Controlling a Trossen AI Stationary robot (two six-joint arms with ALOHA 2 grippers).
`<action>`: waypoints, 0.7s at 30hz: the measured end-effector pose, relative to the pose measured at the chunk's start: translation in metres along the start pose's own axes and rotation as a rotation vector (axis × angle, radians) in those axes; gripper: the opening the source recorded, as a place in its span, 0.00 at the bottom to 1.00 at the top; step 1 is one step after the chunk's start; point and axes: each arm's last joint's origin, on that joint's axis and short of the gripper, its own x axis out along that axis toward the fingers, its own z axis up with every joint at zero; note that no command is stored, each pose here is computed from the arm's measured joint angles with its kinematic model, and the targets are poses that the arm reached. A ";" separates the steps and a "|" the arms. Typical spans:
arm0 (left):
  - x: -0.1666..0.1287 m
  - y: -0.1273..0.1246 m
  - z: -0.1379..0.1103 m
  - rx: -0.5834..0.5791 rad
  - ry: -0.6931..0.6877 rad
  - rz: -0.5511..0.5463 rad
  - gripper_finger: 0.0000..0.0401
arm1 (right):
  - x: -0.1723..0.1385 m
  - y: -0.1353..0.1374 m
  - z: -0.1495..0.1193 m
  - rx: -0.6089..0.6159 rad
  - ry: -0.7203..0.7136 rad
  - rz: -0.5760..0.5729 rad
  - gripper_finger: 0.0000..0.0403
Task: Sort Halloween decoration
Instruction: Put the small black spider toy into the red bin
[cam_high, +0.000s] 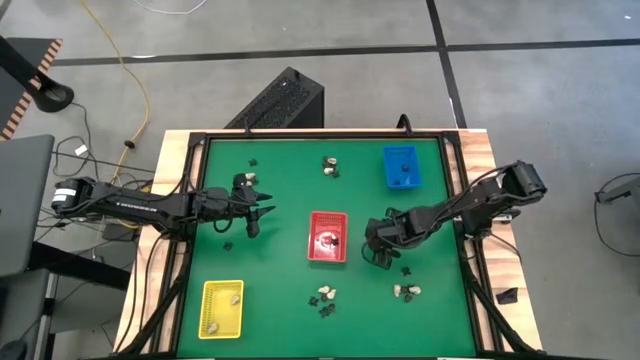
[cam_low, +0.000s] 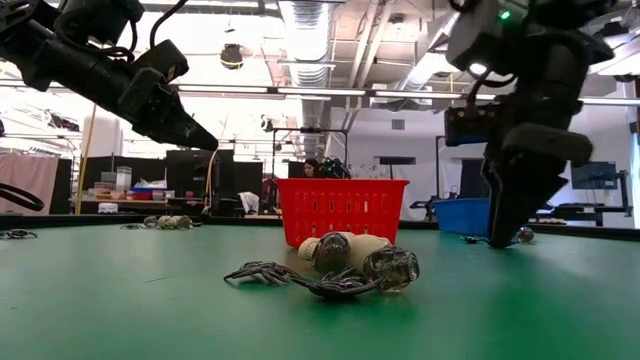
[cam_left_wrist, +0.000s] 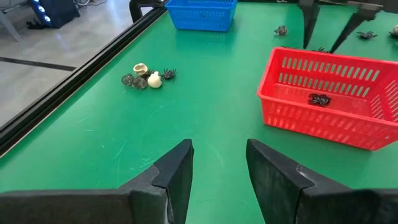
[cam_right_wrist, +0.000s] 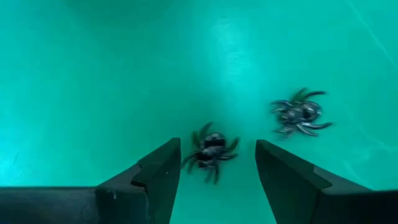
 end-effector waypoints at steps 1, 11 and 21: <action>0.000 0.000 0.000 0.000 0.000 0.000 0.35 | 0.001 0.001 -0.001 -0.018 -0.019 0.002 0.59; 0.000 0.000 0.000 0.000 0.000 0.000 0.35 | 0.005 0.008 -0.012 -0.094 -0.073 -0.026 0.59; 0.000 0.000 0.000 0.000 0.000 -0.001 0.35 | 0.004 0.011 -0.015 -0.112 -0.065 -0.021 0.50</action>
